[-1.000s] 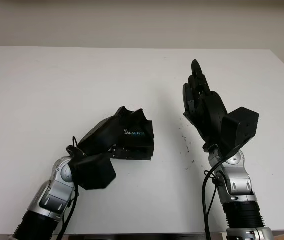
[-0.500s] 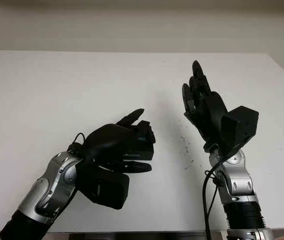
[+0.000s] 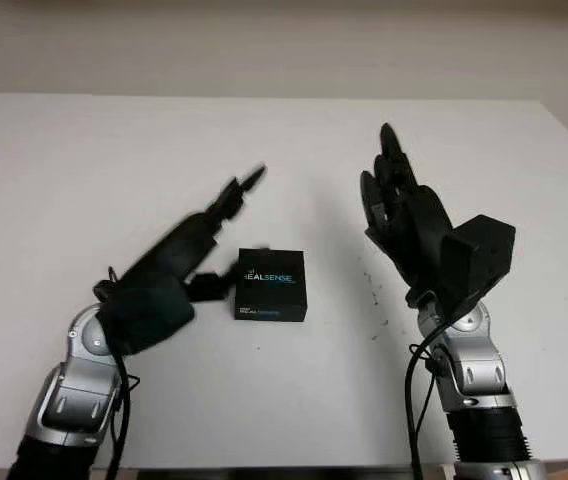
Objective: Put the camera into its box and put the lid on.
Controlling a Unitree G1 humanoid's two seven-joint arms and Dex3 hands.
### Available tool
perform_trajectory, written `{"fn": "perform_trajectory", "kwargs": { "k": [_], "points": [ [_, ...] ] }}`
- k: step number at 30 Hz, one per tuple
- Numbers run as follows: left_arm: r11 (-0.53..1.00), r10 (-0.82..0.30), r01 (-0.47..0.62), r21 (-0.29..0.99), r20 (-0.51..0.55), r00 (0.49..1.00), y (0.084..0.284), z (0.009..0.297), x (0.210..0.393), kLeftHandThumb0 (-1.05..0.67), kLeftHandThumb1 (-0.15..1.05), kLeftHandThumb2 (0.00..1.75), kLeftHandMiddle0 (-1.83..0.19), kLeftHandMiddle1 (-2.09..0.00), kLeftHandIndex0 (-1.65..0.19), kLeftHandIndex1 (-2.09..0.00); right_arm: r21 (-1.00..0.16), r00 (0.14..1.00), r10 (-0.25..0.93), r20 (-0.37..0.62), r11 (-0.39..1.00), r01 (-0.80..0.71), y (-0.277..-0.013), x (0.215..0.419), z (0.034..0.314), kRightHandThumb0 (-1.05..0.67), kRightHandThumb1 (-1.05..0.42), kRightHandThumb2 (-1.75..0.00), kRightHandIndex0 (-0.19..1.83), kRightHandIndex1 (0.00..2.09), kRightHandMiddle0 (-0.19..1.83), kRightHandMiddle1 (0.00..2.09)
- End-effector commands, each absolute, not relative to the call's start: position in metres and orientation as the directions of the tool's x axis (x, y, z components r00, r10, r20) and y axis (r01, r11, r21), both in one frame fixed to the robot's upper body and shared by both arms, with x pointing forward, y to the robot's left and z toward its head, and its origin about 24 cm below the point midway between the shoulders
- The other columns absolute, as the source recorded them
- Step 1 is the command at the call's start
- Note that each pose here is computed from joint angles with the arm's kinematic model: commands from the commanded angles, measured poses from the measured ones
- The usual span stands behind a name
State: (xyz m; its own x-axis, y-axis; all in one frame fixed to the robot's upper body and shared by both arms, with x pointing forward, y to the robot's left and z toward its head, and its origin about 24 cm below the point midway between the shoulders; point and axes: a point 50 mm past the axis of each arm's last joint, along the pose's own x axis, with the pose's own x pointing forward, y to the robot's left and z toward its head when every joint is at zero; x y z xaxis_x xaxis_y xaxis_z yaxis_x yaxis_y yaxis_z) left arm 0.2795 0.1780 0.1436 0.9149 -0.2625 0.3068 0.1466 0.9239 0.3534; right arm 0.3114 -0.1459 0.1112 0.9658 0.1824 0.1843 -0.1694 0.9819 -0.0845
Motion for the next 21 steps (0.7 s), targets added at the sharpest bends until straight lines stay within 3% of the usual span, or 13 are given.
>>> {"fn": "perform_trajectory", "kwargs": {
  "k": [1,5,10,14,21],
  "points": [
    [0.971,-0.167,0.09,0.22,0.36,0.918,0.184,0.145,0.282,-0.8,1.05,0.6,0.19,0.0,0.19,0.0,-0.092,0.96,0.198,0.2,0.979,-0.182,-0.142,0.314,0.12,-0.72,-1.05,-0.62,-0.19,0.03,-0.17,0.03],
    [0.999,-0.039,0.033,0.022,0.384,0.923,0.194,0.136,0.286,-0.79,1.05,0.55,0.19,0.0,0.19,0.0,-0.087,0.961,0.209,0.18,0.977,-0.196,-0.139,0.316,0.12,-0.7,-1.05,-0.64,-0.19,0.0,-0.19,0.03],
    [0.999,-0.005,-0.009,0.039,0.324,0.946,0.206,0.117,0.291,-0.77,1.05,0.63,0.19,0.0,0.19,0.0,-0.11,0.967,0.198,0.158,0.977,-0.182,-0.136,0.322,0.115,-0.72,-1.05,-0.64,-0.19,0.01,-0.17,0.03],
    [0.998,0.051,-0.04,-0.049,0.257,0.965,0.211,0.098,0.291,-0.78,1.05,0.61,0.19,0.0,0.19,0.0,-0.108,0.974,0.182,0.132,0.98,-0.168,-0.134,0.326,0.111,-0.75,-1.05,-0.64,-0.19,0.0,-0.18,0.03],
    [0.997,0.055,-0.041,-0.064,0.234,0.971,0.211,0.091,0.289,-0.76,1.05,0.62,0.19,0.0,0.19,0.0,-0.078,0.98,0.161,0.121,0.985,-0.152,-0.131,0.329,0.109,-0.77,-1.05,-0.62,-0.19,0.0,-0.19,0.0]
  ]
}}
